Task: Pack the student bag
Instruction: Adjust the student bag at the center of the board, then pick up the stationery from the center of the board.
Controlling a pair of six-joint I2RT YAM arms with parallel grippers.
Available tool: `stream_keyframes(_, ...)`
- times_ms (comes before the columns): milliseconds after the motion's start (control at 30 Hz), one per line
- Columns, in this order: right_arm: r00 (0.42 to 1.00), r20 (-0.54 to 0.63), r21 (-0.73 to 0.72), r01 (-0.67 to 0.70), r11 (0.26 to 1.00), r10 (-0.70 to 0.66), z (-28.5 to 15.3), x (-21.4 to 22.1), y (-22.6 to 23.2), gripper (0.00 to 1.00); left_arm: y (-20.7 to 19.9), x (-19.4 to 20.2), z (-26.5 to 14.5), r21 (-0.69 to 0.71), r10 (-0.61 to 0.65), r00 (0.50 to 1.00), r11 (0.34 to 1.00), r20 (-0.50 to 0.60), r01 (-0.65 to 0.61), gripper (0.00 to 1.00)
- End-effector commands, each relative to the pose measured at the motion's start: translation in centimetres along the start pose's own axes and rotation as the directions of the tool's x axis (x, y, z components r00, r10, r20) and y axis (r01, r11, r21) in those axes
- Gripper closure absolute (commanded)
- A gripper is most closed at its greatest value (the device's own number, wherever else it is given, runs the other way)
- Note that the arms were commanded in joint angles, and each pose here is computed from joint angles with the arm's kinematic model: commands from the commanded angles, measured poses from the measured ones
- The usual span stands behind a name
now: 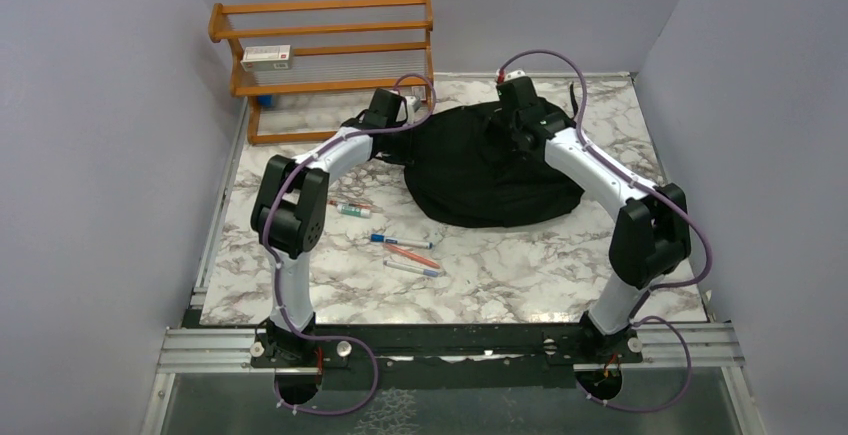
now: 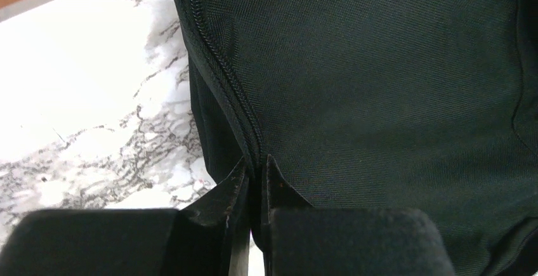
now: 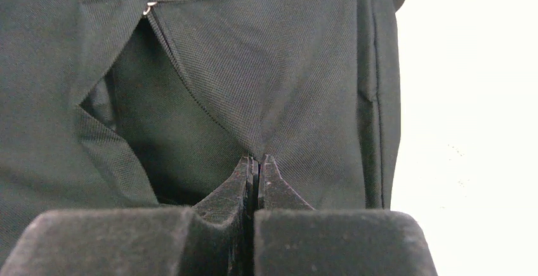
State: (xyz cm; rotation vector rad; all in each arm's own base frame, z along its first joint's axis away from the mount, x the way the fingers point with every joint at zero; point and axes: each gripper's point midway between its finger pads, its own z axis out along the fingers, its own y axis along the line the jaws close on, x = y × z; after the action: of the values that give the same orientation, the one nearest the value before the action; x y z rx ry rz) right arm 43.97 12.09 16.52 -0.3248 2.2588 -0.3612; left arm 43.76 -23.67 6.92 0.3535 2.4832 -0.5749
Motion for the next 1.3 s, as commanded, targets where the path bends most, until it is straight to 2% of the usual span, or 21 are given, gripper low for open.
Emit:
stream_keyframes(0,0.995,0.088,-0.026,-0.053,0.998,0.055,-2.9,-2.7,-1.2,0.99,-0.8,-2.2,-3.3,0.024,-0.027,0.996,0.999,0.082,0.025,0.83)
stream_keyframes(133,0.996,0.065,-0.032,-0.054,0.998,0.056,-2.5,-2.0,-0.8,0.99,-1.7,-3.8,-6.5,0.025,-0.065,0.984,0.998,0.167,0.062,0.58)
stream_keyframes(233,0.997,0.05,-0.037,-0.063,0.997,0.065,-2.1,-1.3,-0.8,0.99,-1.6,-4.0,-8.9,-0.012,-0.107,0.969,0.994,0.221,0.113,0.49)
stream_keyframes(433,0.992,0.04,-0.057,-0.119,0.991,0.121,-2.1,-0.6,-0.6,0.99,-0.4,0.3,-12.0,-0.08,-0.221,0.943,0.966,0.249,0.247,0.44)
stream_keyframes(633,0.989,0.028,-0.074,-0.142,0.987,0.144,-2.4,0.3,-0.2,0.99,2.8,5.7,-13.6,-0.21,-0.423,0.857,0.846,0.295,0.49,0.39)
stream_keyframes(833,0.988,0.005,-0.099,-0.156,0.983,0.157,-2.5,1.7,0.4,0.99,5.3,6.5,-14.5,-0.285,-0.496,0.778,0.738,0.385,0.611,0.24)
stream_keyframes(1000,0.985,0.0,-0.109,-0.169,0.98,0.17,-2.9,2.2,0.4,0.99,7.2,7.4,-13.9,-0.334,-0.569,0.704,0.625,0.424,0.706,0.24)
stream_keyframes(1267,0.985,-0.006,-0.11,-0.172,0.979,0.172,-3.2,2.8,0.4,0.99,8.0,10.0,-11.8,-0.366,-0.673,0.616,0.498,0.409,0.786,0.25)
